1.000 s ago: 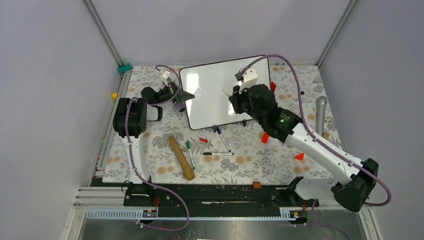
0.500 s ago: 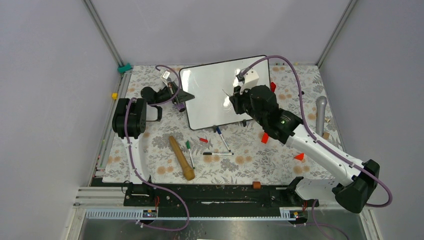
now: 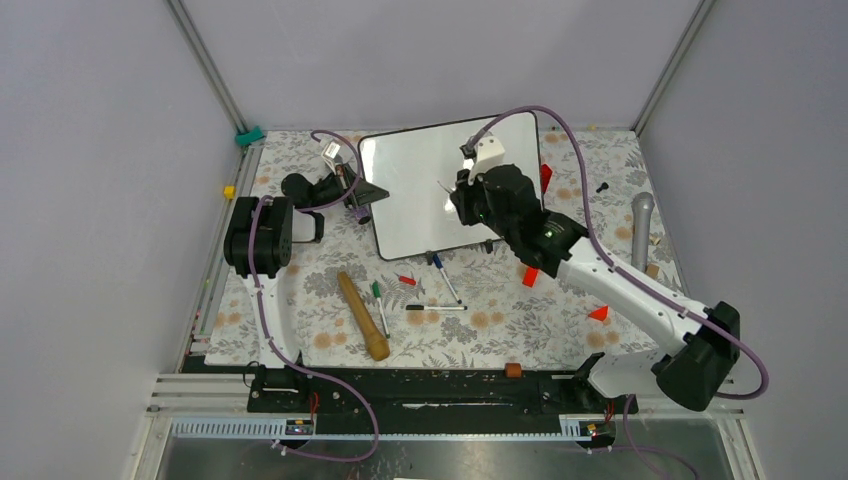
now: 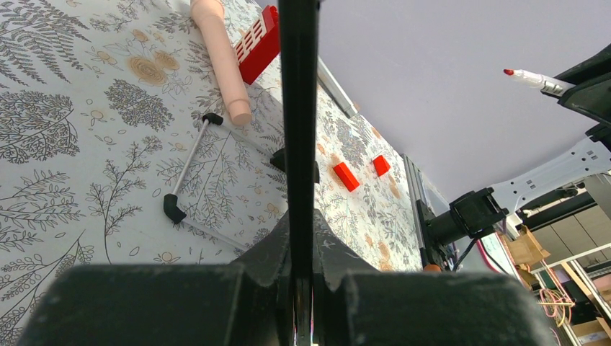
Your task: Write a sentence on the whiteboard
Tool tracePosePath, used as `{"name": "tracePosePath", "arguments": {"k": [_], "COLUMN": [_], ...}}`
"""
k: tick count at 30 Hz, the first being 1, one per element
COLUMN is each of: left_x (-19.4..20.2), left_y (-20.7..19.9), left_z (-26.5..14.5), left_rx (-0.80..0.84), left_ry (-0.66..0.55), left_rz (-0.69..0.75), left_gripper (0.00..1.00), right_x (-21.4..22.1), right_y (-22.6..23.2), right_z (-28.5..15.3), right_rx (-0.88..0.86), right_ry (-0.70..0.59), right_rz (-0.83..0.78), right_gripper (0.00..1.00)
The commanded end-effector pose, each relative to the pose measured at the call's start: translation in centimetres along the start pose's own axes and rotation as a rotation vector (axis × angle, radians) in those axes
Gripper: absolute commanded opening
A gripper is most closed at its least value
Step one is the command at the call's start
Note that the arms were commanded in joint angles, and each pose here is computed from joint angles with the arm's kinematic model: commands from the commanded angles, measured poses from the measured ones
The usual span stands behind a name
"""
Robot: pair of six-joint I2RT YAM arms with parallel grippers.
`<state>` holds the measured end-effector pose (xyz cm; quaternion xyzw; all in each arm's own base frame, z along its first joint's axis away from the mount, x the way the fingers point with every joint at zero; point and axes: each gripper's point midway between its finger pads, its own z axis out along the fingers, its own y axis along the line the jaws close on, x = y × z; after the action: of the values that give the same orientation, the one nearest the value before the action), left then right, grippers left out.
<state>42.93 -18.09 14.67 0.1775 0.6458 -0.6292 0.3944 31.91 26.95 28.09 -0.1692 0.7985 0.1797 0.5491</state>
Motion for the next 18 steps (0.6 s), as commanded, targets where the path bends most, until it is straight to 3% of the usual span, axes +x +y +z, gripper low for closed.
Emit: {"name": "tracePosePath", "arguments": {"k": [1,8,14,18], "left_x": [0.1,0.1,0.1,0.1], "left_y": [-1.2,-1.1,-1.1,-1.1], "left_z": [-0.3,-0.4,-0.3,-0.3], "left_rx": [0.045,0.047,0.047,0.048], "left_ry": [0.056,0.06,0.059,0.059], "left_rz": [0.075,0.07,0.068,0.07], "left_gripper": [0.0,0.0,0.0,0.0], "right_x": [-2.9,-5.1,-6.7,-7.2], "right_y": [0.6,2.9,2.3,3.4], "right_z": [1.2,4.0,5.5,6.5], "right_rx": [0.026,0.1,0.382,0.383], "right_ry": [-0.042,-0.013,0.022,0.047], "right_rz": [0.075,0.037,0.037,0.036], "right_gripper": [0.0,0.0,0.0,0.0]}}
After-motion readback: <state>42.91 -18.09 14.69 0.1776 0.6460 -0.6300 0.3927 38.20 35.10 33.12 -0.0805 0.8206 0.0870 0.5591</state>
